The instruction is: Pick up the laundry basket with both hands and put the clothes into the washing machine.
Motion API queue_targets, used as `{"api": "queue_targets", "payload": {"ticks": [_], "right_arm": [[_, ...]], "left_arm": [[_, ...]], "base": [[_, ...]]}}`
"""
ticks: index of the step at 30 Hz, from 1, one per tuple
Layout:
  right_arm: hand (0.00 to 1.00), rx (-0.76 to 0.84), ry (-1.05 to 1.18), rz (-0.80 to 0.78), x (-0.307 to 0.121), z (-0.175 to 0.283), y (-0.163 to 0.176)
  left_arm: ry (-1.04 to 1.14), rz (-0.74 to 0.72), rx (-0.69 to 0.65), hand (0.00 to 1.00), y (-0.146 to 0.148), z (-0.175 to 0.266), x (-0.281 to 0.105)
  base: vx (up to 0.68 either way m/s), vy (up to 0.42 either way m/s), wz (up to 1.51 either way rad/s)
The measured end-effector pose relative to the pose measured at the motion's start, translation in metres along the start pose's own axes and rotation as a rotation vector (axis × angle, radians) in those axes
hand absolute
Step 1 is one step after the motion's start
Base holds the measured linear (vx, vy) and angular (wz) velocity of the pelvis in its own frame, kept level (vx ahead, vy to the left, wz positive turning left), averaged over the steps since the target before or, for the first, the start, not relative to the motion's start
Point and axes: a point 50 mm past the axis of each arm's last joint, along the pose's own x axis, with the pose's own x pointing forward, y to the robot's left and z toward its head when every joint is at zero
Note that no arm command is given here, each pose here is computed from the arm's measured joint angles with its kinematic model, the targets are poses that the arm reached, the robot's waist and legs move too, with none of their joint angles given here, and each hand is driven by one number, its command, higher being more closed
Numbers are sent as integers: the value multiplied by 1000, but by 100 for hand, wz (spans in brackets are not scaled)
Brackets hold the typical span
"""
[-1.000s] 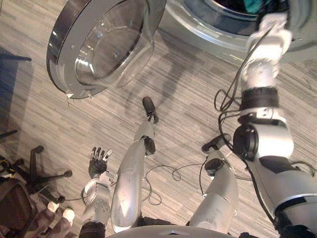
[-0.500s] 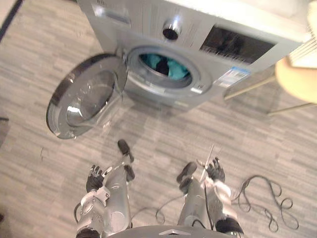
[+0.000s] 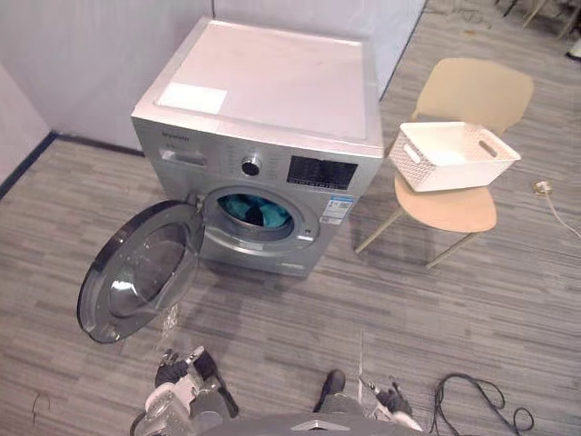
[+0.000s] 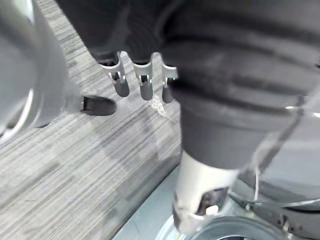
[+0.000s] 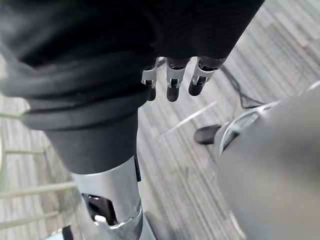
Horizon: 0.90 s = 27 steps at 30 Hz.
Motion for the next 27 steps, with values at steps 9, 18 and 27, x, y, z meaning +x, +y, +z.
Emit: {"api": "queue_targets", "payload": {"ticks": [9, 18, 27], "right_arm": [[0, 55, 124, -119, 6, -11, -28], [0, 79, 116, -124, 6, -10, -28], [0, 78, 13, -54, 14, 21, -3]], "left_arm": [[167, 122, 130, 0, 47, -41, -14], [164, 175, 95, 0, 51, -42, -16], [154, 201, 70, 0, 52, -41, -16]], "base": [[2, 7, -3], [-1, 1, 3], [-8, 65, -21]]}}
